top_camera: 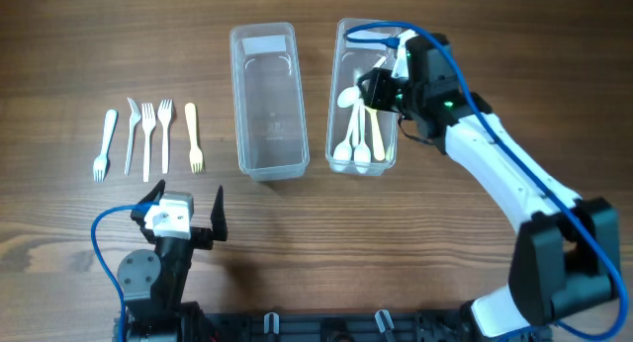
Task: Pack container
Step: 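Place the white spoon into the right container and release, then raise the right gripper away from the container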
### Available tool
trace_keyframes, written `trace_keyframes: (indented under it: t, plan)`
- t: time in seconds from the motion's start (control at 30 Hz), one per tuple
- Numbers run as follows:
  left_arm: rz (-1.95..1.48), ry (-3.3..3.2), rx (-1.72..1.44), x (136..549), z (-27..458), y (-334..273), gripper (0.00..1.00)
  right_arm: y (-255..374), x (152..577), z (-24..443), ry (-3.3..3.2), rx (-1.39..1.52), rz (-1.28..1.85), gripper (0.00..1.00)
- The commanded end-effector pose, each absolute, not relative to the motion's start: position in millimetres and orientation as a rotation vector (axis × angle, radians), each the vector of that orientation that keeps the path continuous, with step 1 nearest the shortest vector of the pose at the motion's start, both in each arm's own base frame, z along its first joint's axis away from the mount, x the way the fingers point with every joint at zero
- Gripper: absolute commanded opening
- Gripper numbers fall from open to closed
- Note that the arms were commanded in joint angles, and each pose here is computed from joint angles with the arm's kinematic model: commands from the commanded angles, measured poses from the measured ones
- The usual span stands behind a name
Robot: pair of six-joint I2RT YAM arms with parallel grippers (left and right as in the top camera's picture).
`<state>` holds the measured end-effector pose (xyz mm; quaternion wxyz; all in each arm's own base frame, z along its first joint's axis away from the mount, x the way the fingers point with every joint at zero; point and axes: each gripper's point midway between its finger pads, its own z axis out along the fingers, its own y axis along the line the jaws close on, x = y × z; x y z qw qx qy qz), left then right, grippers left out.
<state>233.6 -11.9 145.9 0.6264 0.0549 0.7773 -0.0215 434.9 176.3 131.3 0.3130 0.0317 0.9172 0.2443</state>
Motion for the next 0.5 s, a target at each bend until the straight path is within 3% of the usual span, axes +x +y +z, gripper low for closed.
trace_keyframes:
  t: [0.0,0.13,0.23,0.37,0.47]
  plan:
    - [-0.058,1.776,0.158,233.4,144.7,-16.2,1.00,168.1,442.9,151.7,2.343,0.069,0.597,0.99]
    - [-0.058,1.776,0.158,233.4,144.7,-16.2,1.00,117.0,443.9,220.6,2.159,0.034,0.312,1.00]
    - [-0.058,1.776,0.158,233.4,144.7,-16.2,1.00,50.6,430.3,260.1,2.073,0.008,-0.091,1.00]
    - [-0.058,1.776,0.158,233.4,144.7,-16.2,1.00,-9.4,412.9,270.7,2.084,-0.016,-0.438,1.00]
    - [-0.058,1.776,0.158,233.4,144.7,-16.2,1.00,-15.4,411.0,264.9,2.110,-0.030,-0.463,1.00]
